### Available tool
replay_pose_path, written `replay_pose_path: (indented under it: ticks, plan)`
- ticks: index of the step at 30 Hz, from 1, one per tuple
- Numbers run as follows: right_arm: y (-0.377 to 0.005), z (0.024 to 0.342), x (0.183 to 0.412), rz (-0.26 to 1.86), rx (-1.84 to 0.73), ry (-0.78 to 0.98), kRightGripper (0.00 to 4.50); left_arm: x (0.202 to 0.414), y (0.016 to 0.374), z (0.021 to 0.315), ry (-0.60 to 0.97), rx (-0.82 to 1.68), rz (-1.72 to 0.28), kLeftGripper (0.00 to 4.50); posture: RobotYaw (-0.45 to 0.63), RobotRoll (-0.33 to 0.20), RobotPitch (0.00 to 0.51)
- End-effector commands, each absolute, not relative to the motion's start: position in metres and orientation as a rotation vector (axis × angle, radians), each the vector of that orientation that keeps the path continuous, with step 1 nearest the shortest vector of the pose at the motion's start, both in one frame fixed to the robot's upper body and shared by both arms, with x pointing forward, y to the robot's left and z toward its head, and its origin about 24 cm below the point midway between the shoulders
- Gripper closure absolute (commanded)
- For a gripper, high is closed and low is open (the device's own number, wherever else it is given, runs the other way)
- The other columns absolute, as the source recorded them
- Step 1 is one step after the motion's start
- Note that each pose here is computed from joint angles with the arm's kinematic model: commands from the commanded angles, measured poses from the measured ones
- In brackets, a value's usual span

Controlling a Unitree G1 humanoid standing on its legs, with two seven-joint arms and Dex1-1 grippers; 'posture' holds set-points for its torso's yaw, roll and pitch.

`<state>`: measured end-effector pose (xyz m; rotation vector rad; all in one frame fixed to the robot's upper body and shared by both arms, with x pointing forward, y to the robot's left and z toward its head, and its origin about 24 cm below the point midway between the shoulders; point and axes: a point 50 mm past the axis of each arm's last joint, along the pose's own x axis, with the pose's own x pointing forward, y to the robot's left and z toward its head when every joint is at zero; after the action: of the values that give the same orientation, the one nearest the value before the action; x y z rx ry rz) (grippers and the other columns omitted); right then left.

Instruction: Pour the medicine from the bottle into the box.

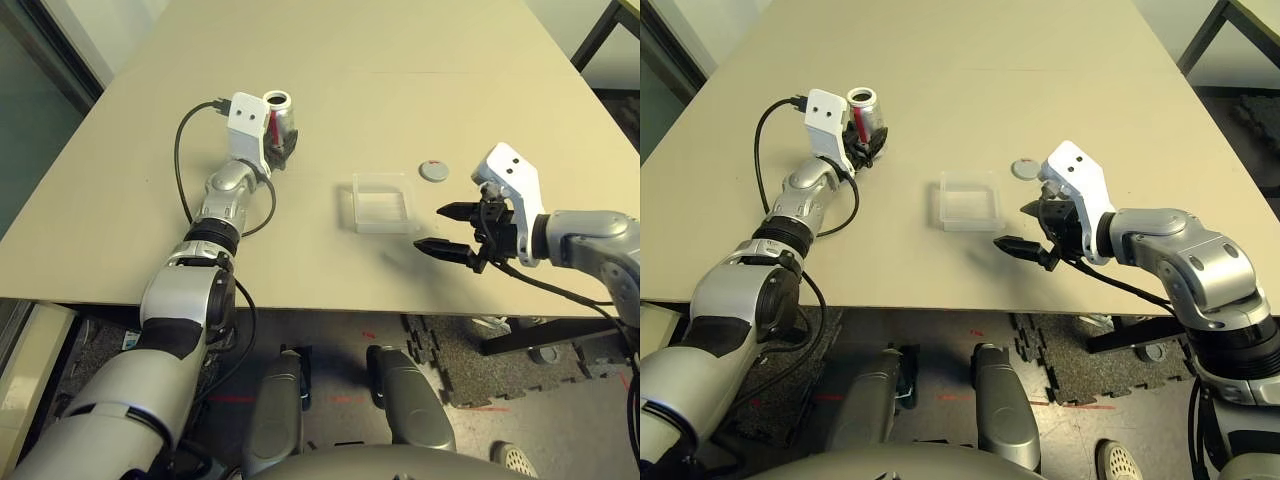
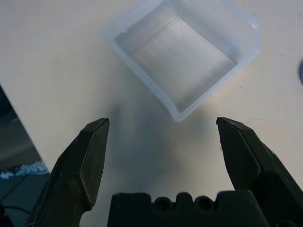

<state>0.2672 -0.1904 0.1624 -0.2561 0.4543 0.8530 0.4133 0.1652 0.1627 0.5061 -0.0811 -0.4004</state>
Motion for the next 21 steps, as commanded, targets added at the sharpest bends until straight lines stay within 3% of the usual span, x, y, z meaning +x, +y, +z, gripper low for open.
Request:
replay_pose_path:
  ticks: [1, 5, 12, 18, 21]
  plan:
    - [-0.190, 0.155, 0.268, 0.845, -0.255, 0.468, 0.00, 0.415, 0.144, 0.214, -0.248, 0.959, -0.548, 1.95, -0.17, 0.000, 0.171]
    - [-0.190, 0.150, 0.269, 0.833, -0.244, 0.465, 0.00, 0.407, 0.113, 0.246, -0.415, 1.471, -0.709, 1.95, -0.16, 0.000, 0.161]
    - [-0.186, 0.140, 0.270, 0.822, -0.204, 0.443, 0.00, 0.392, 0.047, 0.258, -0.713, 2.150, -0.891, 1.96, -0.17, 0.000, 0.143]
    - [-0.182, 0.137, 0.271, 0.798, -0.177, 0.414, 0.00, 0.379, 0.005, 0.255, -1.040, 2.371, -0.925, 1.96, -0.21, 0.000, 0.136]
    - [-0.181, 0.138, 0.271, 0.789, -0.171, 0.407, 0.00, 0.379, -0.001, 0.257, -1.099, 2.399, -0.886, 1.96, -0.22, 0.000, 0.136]
